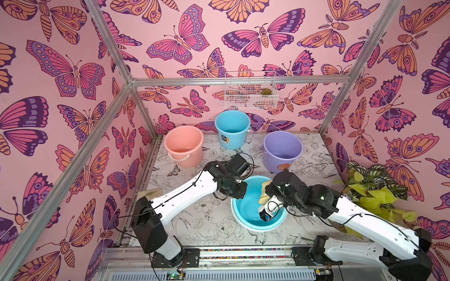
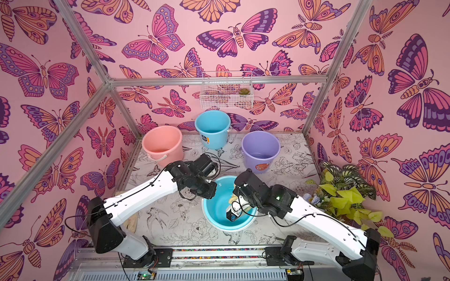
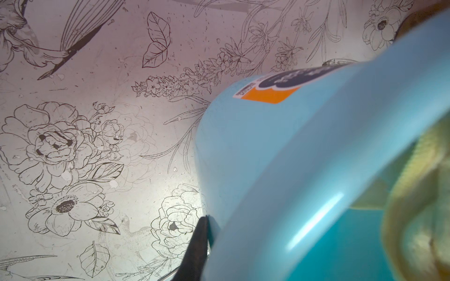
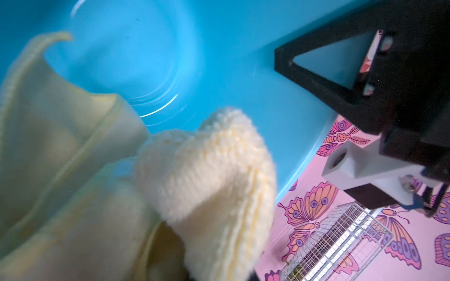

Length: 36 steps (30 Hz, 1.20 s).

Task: Wipe the inside of the bucket with a cloth
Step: Wipe the dirt from the inside of the bucket.

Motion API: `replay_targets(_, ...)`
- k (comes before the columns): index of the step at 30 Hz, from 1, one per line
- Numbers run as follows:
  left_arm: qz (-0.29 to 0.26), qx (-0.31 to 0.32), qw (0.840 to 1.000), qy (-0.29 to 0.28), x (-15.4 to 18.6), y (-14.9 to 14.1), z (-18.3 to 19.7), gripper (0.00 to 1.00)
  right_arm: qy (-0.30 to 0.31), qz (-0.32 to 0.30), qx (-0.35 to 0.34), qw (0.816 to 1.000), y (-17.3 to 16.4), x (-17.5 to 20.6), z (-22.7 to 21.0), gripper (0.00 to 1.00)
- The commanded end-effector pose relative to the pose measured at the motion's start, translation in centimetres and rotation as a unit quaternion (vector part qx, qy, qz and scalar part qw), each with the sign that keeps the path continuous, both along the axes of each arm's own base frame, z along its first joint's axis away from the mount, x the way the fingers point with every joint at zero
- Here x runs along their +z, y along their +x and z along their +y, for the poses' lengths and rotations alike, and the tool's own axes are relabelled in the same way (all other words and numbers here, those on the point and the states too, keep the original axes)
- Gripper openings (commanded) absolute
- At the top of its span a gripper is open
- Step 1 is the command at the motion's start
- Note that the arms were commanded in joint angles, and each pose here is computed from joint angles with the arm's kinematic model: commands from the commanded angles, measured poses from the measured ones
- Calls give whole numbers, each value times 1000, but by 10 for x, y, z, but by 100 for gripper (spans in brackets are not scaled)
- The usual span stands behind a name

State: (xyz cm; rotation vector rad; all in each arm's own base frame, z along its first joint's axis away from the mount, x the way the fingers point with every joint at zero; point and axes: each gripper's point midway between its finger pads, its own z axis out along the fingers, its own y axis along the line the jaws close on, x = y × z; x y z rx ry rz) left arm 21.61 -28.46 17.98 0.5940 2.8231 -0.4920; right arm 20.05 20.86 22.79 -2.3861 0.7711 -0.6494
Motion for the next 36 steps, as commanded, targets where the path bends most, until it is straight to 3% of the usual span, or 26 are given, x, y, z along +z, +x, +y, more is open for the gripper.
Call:
replay_targets(1,-9,-8,1000,-17,10,3,-8,0,-19,76,-50,996,-31,-16,-30,0)
replay_targets(10,-12,-8,1000,-22,14,5,-11,0,64,245,-59,966,-97,-23,-15,0)
replay_targets(18,-13,-5,1000,-23,15,4,-9,0,190,339,-17,921,-116,-16,48,0)
replay_targets(22,-14,-4,1000,-25,16,3,-8,0,246,332,3,911,-106,-12,81,0)
replay_targets(26,-14,-4,1000,-26,17,2,-8,0,285,290,7,914,-83,-7,106,0)
replay_targets(32,-14,-7,999,-29,18,2,-9,0,280,190,5,941,-41,-6,117,0)
replay_targets(36,-14,-9,999,-31,19,2,-11,0,281,163,1,946,-13,0,107,0)
